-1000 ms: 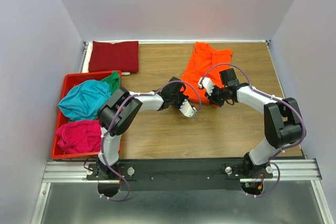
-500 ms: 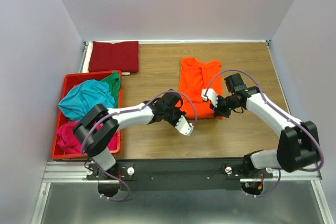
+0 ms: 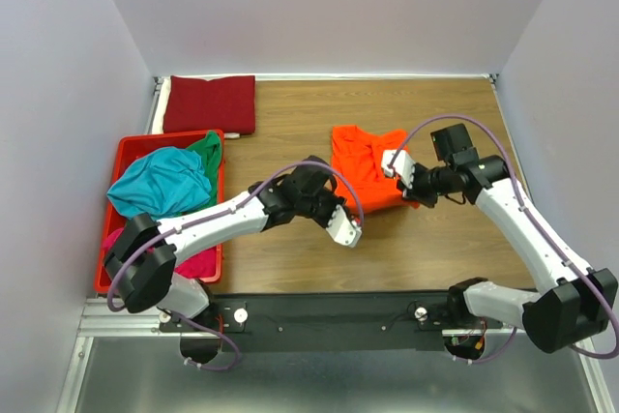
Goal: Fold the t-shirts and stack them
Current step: Fold the tshirt
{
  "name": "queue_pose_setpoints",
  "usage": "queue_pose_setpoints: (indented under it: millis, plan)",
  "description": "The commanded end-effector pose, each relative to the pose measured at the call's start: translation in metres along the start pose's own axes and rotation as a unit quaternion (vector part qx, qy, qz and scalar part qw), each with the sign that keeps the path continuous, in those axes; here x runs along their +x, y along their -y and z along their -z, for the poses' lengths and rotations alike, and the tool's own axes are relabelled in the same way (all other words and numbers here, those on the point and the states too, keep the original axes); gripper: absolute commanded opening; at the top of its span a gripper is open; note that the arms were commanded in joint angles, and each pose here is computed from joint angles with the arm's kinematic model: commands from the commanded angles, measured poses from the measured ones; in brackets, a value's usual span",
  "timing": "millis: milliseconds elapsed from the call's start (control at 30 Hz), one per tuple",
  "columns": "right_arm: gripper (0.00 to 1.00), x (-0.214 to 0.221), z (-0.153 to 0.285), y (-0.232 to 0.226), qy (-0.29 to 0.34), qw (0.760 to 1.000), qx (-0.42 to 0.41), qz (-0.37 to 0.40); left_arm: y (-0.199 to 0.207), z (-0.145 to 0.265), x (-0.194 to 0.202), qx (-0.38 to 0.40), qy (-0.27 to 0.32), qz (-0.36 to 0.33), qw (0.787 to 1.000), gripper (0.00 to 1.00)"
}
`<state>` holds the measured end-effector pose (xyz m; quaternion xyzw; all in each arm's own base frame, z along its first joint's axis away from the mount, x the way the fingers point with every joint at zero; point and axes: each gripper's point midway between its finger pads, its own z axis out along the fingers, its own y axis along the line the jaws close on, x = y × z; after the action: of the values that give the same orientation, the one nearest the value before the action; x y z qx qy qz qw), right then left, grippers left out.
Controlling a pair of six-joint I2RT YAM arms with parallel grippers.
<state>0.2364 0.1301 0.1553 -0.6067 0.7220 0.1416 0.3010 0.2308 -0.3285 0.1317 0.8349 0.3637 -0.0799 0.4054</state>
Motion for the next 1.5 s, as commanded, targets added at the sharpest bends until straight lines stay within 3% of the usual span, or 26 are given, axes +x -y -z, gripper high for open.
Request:
queue_pose_setpoints:
  millis: [0, 367, 633, 900, 1100, 1233, 1467]
  plan:
    - [0.01, -0.009, 0.011, 0.053, -0.022, 0.995, 0.099, -0.023, -0.037, 0.008, 0.011, -0.030, -0.026, -0.004, 0.999, 0.00]
    - [0.00, -0.024, 0.017, 0.154, -0.007, 0.976, 0.206, -0.072, -0.148, 0.011, 0.071, -0.108, -0.080, 0.011, 0.991, 0.00]
    - [0.01, -0.008, -0.001, 0.206, -0.011, 0.971, 0.215, -0.101, -0.172, -0.010, 0.122, -0.114, -0.091, 0.025, 0.989, 0.00]
    - [0.00, -0.001, -0.023, 0.236, -0.015, 0.970, 0.211, -0.117, -0.187, -0.030, 0.146, -0.109, -0.082, 0.041, 0.990, 0.00]
    - [0.00, -0.002, -0.025, 0.232, -0.008, 0.972, 0.203, -0.120, -0.186, -0.028, 0.144, -0.111, -0.081, 0.044, 0.989, 0.00]
    - [0.00, -0.004, -0.019, 0.210, 0.005, 0.975, 0.189, -0.119, -0.184, -0.003, 0.127, -0.127, -0.072, 0.049, 0.988, 0.00]
    - [0.01, -0.024, 0.014, 0.137, 0.062, 0.984, 0.150, -0.074, -0.125, 0.012, 0.071, -0.095, -0.033, 0.052, 0.994, 0.00]
